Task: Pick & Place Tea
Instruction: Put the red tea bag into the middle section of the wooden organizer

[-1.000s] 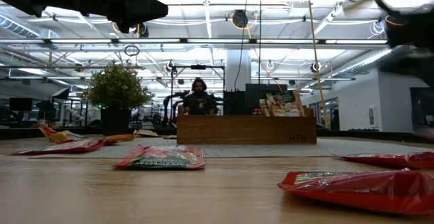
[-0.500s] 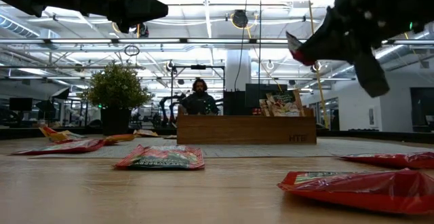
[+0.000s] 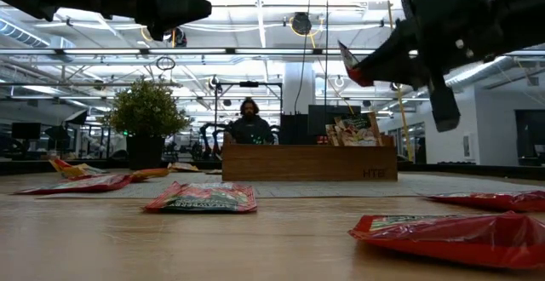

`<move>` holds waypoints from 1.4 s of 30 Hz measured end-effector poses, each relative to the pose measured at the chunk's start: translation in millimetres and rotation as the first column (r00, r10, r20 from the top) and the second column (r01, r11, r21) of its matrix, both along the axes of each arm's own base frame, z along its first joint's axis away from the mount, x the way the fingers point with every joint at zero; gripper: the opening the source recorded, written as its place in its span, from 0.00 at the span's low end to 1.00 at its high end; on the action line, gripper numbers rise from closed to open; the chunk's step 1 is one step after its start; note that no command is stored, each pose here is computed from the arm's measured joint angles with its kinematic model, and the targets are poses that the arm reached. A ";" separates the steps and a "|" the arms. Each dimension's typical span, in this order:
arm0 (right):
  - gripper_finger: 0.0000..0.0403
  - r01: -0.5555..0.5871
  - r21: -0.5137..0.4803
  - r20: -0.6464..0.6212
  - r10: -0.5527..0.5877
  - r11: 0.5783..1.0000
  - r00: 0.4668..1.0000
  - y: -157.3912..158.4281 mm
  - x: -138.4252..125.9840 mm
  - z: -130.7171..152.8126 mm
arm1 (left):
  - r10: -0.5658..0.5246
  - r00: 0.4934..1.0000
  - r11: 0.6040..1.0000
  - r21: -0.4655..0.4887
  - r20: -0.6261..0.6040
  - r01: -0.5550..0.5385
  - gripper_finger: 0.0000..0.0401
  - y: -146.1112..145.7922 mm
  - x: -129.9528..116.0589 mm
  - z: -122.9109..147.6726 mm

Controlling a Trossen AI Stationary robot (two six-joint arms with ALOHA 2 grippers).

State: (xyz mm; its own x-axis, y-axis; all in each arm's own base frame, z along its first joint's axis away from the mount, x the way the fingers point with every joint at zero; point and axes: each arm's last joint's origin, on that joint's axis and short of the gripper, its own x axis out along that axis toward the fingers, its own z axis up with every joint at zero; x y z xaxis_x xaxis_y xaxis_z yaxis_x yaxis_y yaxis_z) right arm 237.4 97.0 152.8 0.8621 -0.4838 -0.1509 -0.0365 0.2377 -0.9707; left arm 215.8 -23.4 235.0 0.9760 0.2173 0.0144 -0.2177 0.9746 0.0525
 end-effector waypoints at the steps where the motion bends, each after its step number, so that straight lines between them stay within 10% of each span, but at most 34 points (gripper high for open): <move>1: 0.00 -0.035 0.015 0.006 0.035 0.999 0.999 -0.2 1.4 0.8 | 0.000 1.000 1.000 -0.014 0.004 0.000 0.14 0.1 0.0 0.1; 8: 0.00 -0.106 0.030 -0.014 0.106 0.994 0.994 -8.4 7.0 0.0 | 0.026 0.999 0.976 -0.218 0.036 -0.017 0.14 4.4 5.8 -5.7; 17: 0.00 -0.164 0.070 0.013 0.164 0.984 0.986 -22.7 15.1 2.7 | 0.149 0.989 0.827 -0.550 0.011 -0.118 0.34 22.2 63.7 -49.6; 28: 0.00 -0.121 0.070 0.010 0.121 0.990 0.993 -29.9 17.0 2.3 | -0.054 0.999 0.865 -0.499 -0.001 0.046 0.59 15.0 169.6 -41.9; 42: 0.00 -0.085 0.062 0.014 0.084 0.994 0.996 -30.8 16.6 2.7 | -0.054 0.986 0.896 -0.444 -0.155 -0.021 0.60 5.8 182.1 -27.6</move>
